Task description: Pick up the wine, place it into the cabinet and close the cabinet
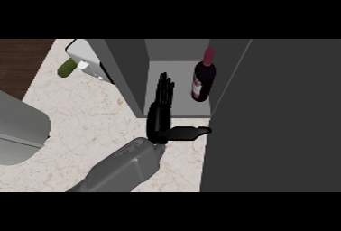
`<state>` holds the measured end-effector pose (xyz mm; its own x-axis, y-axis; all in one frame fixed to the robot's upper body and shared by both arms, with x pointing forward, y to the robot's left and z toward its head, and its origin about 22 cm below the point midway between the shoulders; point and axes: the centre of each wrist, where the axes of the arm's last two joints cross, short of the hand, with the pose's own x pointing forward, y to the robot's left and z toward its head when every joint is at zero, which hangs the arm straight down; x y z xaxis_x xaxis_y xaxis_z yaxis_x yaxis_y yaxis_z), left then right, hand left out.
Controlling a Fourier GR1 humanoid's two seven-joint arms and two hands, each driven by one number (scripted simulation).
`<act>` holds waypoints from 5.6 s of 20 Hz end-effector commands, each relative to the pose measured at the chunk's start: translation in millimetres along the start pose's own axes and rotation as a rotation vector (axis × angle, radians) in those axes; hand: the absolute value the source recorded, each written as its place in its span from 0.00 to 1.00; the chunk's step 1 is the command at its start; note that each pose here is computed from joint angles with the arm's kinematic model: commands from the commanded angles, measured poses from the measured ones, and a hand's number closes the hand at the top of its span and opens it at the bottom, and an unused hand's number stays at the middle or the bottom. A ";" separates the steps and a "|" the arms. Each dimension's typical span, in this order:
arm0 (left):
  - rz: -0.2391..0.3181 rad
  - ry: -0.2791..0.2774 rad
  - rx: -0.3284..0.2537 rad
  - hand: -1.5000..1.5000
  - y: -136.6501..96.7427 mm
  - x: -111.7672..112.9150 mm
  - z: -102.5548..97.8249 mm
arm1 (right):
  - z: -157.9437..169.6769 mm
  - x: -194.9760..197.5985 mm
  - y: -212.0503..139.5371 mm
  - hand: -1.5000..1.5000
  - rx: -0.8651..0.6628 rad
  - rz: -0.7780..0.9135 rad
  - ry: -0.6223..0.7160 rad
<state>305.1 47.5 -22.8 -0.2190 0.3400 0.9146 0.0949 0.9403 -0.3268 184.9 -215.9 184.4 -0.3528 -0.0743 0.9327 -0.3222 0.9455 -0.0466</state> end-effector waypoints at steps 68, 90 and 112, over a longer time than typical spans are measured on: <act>0.000 -0.074 -0.090 0.00 314.2 258.0 154.8 | -117.9 29.6 180.9 1.00 0.268 -0.024 0.001; 0.003 -0.092 -0.068 0.00 341.0 265.5 161.9 | -231.7 -37.9 173.9 1.00 1.018 -0.004 0.454; -0.027 -0.078 -0.076 0.00 340.2 285.0 153.1 | -274.7 -93.1 95.1 1.00 0.832 -0.248 0.438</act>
<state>123.2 463.5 83.1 -0.2762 0.2927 0.9155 0.1311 0.9551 -0.2658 400.4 11.4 204.4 0.0413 0.0965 0.9945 -0.9774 0.2104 0.0202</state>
